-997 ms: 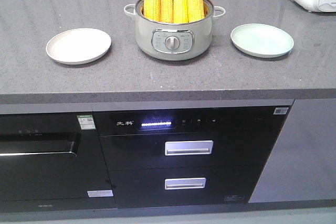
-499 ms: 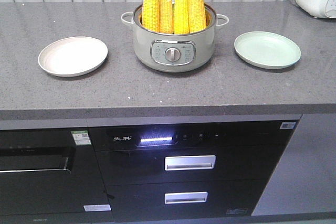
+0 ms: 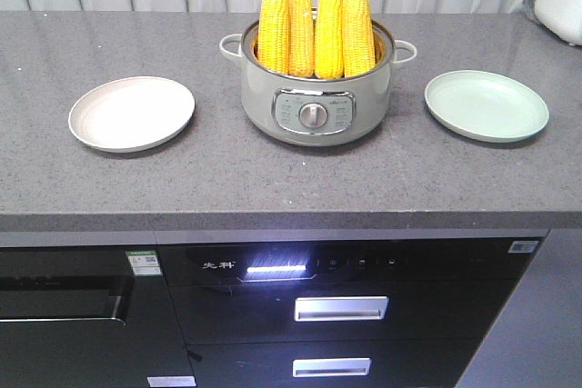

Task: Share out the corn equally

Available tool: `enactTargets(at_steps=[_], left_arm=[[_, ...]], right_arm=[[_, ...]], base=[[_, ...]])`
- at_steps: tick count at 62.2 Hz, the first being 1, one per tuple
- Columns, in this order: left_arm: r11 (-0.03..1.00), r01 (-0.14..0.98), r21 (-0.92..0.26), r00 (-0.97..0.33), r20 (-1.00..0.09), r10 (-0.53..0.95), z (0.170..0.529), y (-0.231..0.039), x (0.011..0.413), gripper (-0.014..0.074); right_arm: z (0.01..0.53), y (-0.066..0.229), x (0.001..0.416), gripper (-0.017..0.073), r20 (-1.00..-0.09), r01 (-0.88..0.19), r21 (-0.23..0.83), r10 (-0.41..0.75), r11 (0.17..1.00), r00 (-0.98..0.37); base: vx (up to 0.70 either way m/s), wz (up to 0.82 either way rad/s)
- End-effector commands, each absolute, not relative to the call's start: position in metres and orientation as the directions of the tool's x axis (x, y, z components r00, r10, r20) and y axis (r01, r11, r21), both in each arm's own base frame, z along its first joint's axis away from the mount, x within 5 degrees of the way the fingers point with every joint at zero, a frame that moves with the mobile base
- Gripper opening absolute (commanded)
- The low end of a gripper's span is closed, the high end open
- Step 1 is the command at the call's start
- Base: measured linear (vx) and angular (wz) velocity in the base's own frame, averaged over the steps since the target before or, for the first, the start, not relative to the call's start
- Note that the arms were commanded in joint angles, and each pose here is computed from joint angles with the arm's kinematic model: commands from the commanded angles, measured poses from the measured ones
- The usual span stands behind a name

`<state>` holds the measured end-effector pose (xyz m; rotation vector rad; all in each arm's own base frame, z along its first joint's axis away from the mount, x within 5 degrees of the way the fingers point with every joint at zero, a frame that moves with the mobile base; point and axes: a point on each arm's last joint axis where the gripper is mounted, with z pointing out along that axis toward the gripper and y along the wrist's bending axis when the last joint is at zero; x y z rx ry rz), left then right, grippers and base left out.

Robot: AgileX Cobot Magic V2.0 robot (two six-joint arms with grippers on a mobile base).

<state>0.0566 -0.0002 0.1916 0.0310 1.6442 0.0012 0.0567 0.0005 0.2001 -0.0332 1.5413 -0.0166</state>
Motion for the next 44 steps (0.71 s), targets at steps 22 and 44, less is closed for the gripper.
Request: enactTargets(at_steps=[22,44], left_arm=[[1.0,0.027,0.009,0.018,-1.0,0.008,0.1985,-0.0011,0.0556,-0.0007],[1.0,0.027,0.009,0.018,-1.0,0.008,0.1985,-0.0011,0.0556,-0.0007]], right_arm=[[0.2041,0.0008,0.0562,-0.0001,-0.995,-0.009,-0.034,-0.033,0.999,0.099],[0.2041,0.0008,0.0562,-0.0001,-0.995,-0.009,-0.034,-0.033,0.999,0.099]], base=[[0.1,0.03],[0.08,0.0]])
